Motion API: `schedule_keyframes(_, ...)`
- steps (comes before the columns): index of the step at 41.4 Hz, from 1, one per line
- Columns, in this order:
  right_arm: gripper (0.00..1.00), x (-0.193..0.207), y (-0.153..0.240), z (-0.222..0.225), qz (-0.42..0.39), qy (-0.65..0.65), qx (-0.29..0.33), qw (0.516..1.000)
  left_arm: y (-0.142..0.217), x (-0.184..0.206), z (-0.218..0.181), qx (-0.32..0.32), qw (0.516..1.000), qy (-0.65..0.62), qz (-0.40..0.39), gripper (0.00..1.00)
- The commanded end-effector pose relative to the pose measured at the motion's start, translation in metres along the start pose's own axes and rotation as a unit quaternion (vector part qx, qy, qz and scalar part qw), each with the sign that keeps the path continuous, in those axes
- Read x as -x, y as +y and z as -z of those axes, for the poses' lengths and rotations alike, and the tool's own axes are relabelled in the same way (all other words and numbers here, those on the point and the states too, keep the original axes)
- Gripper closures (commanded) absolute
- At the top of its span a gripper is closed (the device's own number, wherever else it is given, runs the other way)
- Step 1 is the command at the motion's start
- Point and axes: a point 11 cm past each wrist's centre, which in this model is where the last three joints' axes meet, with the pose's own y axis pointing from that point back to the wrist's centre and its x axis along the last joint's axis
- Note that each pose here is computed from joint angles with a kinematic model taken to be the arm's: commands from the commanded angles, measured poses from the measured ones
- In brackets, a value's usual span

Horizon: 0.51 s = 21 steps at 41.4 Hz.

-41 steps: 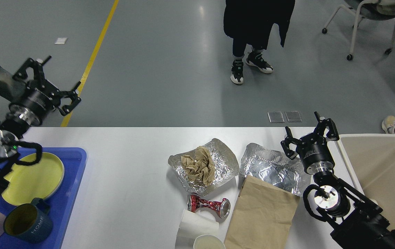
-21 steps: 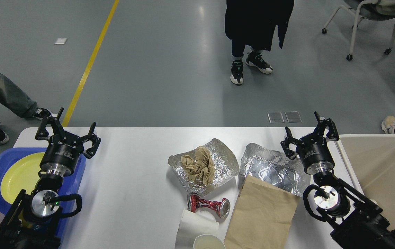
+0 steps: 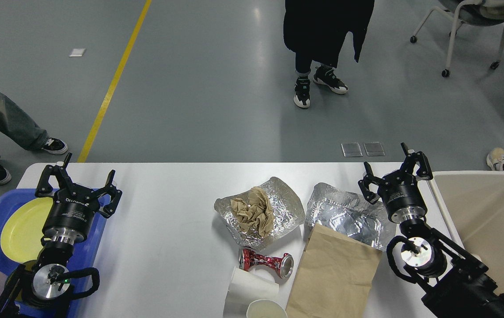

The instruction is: Tidy desktop

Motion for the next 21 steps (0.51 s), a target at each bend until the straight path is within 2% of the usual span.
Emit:
schedule_keyframes(1, 0.00, 0.000, 0.000, 0.000, 0.000, 0.000, 0.000, 1.000, -0.003, 0.003, -0.003, 0.008, 1.000, 0.003, 0.009, 0.04)
schedule_keyframes(16, 0.00, 0.000, 0.000, 0.000, 0.000, 0.000, 0.000, 1.000, -0.015, 0.018, -0.003, 0.009, 1.000, 0.006, 0.029, 0.04)
schedule_keyframes(21, 0.00, 0.000, 0.000, 0.000, 0.000, 0.000, 0.000, 1.000, -0.013, 0.019, 0.016, 0.000, 1.000, 0.021, 0.020, 0.04)
